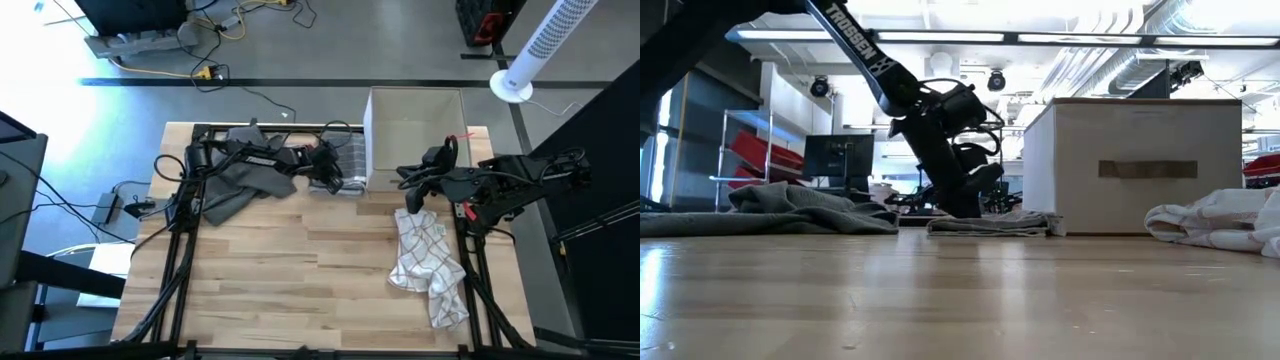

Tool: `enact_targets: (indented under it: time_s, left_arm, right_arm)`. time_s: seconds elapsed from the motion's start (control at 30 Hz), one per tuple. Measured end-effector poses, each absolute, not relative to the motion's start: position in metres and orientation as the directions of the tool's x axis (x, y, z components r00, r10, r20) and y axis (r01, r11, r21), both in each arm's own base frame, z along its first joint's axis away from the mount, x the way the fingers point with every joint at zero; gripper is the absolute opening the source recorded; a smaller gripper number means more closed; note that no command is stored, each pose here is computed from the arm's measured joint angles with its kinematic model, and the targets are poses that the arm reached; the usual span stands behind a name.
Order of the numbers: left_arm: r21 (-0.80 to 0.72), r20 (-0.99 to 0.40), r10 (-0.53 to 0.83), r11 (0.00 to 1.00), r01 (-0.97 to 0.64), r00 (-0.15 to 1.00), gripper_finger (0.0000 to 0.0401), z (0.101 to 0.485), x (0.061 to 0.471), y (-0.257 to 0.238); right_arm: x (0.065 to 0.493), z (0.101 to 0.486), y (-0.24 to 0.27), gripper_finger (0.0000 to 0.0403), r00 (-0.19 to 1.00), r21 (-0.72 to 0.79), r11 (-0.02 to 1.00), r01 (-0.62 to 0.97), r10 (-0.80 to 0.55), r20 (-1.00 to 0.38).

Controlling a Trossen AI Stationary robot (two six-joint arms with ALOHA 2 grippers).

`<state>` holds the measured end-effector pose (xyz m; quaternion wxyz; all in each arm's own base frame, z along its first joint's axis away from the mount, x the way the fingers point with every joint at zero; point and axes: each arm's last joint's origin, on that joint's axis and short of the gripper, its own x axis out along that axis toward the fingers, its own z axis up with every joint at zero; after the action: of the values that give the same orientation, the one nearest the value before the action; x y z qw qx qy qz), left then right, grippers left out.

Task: Fold towel
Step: Move the gray checkered towel to the top of the table, then fold the white checkered towel

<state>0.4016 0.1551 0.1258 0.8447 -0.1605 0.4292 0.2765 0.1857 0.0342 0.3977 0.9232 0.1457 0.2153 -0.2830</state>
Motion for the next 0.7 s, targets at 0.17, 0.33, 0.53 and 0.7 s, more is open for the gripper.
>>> enact_targets:
  time_s: [0.17, 0.33, 0.53, 0.7]
  left_arm:
    - [0.067, -0.846, 0.334, 0.839, -0.540, 0.415, 0.0000, 0.145, 0.407, 0.158]
    - [0.073, -0.849, 0.327, 0.849, -0.523, 0.414, 0.0000, 0.171, 0.408, 0.153]
    - [0.063, -0.837, 0.319, 0.863, -0.502, 0.444, 0.0000, 0.214, 0.393, 0.145]
    - [0.102, -0.847, 0.297, 0.905, -0.414, 0.441, 0.0000, 0.259, 0.366, 0.129]
  right_arm:
    - [0.185, 0.396, 0.035, 0.0000, 0.750, 0.146, 0.819, 0.555, -0.416, -0.514]
    - [0.184, 0.395, 0.036, 0.0000, 0.749, 0.121, 0.838, 0.532, -0.399, -0.528]
    - [0.185, 0.394, 0.037, 0.0000, 0.757, 0.098, 0.869, 0.486, -0.362, -0.544]
    - [0.185, 0.394, 0.039, 0.0000, 0.768, 0.096, 0.902, 0.422, -0.299, -0.566]
